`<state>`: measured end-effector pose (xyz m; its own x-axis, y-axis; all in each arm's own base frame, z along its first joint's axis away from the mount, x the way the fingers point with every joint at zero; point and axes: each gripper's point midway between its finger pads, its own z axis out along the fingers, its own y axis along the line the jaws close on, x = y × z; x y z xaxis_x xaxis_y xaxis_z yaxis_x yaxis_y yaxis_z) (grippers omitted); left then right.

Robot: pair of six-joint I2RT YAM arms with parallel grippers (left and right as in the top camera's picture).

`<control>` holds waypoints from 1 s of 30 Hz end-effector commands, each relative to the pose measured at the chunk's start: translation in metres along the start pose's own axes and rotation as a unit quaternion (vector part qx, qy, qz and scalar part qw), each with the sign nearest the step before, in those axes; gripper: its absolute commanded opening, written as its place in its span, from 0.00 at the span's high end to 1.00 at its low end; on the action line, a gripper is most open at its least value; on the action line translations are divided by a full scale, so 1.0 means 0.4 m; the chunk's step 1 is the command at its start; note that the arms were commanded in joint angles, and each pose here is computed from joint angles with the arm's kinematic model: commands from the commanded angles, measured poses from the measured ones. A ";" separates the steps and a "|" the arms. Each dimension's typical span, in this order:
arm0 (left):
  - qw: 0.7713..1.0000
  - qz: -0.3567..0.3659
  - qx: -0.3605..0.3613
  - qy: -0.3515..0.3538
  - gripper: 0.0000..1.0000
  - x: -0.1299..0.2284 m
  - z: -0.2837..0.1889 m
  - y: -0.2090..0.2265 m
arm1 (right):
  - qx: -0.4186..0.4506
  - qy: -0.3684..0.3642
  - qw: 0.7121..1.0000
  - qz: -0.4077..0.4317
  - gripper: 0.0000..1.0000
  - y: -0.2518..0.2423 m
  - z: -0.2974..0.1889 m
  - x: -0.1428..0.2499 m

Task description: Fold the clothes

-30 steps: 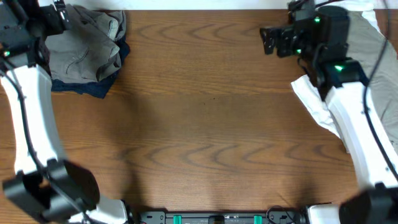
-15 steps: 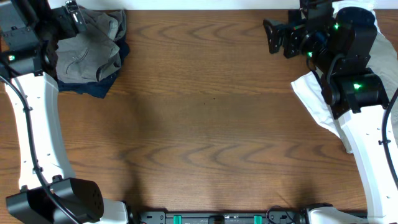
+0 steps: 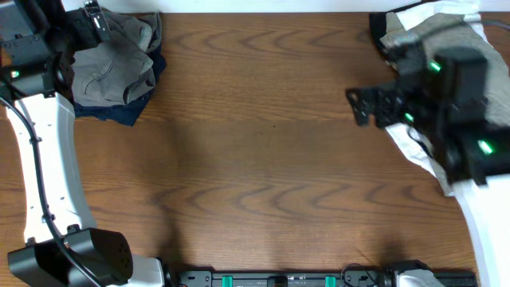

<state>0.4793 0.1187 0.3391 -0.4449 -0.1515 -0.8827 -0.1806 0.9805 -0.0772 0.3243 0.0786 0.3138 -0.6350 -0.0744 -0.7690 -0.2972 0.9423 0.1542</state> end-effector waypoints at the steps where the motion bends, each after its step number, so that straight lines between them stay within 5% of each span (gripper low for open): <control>1: 1.000 -0.006 0.004 -0.002 0.02 -0.005 -0.004 -0.002 | -0.009 0.014 0.999 0.047 0.01 0.013 -0.089 0.058; 5: 1.000 -0.006 0.004 -0.002 0.02 -0.005 -0.004 -0.002 | 0.023 0.022 0.997 0.069 0.01 0.006 -0.166 0.122; 11: 1.000 -0.006 0.004 -0.002 0.02 -0.005 -0.004 -0.002 | 0.161 -0.152 0.974 0.043 0.01 -0.106 -0.225 0.075; 21: 1.000 -0.006 0.003 -0.002 0.02 -0.005 -0.004 -0.001 | 0.186 -0.315 0.930 -0.043 0.01 -0.149 -0.116 0.153; 30: 1.000 -0.006 0.003 -0.002 0.02 -0.005 -0.004 -0.001 | 0.184 -0.336 0.922 -0.046 0.01 -0.166 -0.035 0.298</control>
<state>0.4793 0.1187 0.3391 -0.4449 -0.1515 -0.8827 -0.1806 0.9805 -0.0772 0.2616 0.0073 0.2304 -0.0049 -0.0391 -0.9992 -0.0074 0.9992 -0.0390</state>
